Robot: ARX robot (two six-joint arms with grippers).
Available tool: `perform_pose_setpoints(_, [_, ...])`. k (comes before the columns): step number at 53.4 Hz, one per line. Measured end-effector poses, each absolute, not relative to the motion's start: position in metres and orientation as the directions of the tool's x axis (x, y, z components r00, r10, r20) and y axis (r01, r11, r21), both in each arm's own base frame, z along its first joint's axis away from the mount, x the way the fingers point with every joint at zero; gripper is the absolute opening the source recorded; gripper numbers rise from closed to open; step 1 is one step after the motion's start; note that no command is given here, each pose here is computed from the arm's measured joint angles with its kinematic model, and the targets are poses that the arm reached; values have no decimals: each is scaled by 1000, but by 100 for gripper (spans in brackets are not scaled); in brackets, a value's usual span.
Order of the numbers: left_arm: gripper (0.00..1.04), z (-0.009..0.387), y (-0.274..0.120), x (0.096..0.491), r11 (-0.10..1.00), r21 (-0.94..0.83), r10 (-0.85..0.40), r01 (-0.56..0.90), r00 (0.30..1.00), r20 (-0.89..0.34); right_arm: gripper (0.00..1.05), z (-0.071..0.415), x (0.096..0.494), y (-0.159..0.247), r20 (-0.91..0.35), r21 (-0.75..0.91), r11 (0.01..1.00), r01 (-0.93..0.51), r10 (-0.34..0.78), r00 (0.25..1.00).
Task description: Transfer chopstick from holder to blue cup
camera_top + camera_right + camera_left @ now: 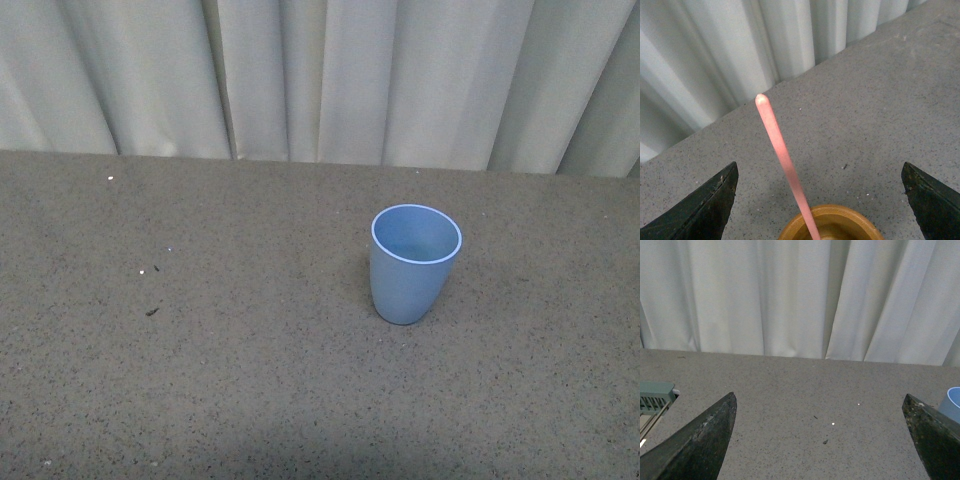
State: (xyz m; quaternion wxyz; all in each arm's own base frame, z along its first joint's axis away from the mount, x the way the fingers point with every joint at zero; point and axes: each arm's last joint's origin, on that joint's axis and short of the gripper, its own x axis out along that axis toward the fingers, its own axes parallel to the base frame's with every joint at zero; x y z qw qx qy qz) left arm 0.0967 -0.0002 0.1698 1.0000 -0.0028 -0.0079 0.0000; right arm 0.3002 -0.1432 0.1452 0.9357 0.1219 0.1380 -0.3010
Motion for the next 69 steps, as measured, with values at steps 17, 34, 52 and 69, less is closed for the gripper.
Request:
perform_pose_setpoints(17, [98, 170, 0, 97, 1000, -6, 0, 0, 1000, 16, 95, 141, 321, -152, -389, 126, 800, 587, -505, 771])
perform_pose_setpoints(34, [98, 170, 0, 97, 1000, -6, 0, 0, 1000, 16, 95, 140, 329, -155, -410, 125, 798, 589, -499, 763])
perform_pose_setpoints(52, [98, 170, 0, 97, 1000, -6, 0, 0, 1000, 16, 95, 144, 348, -154, -396, 128, 811, 571, -486, 779])
perform_pose_setpoints(69, [98, 170, 0, 97, 1000, -6, 0, 0, 1000, 16, 95, 139, 352, -154, -403, 128, 816, 564, -477, 782])
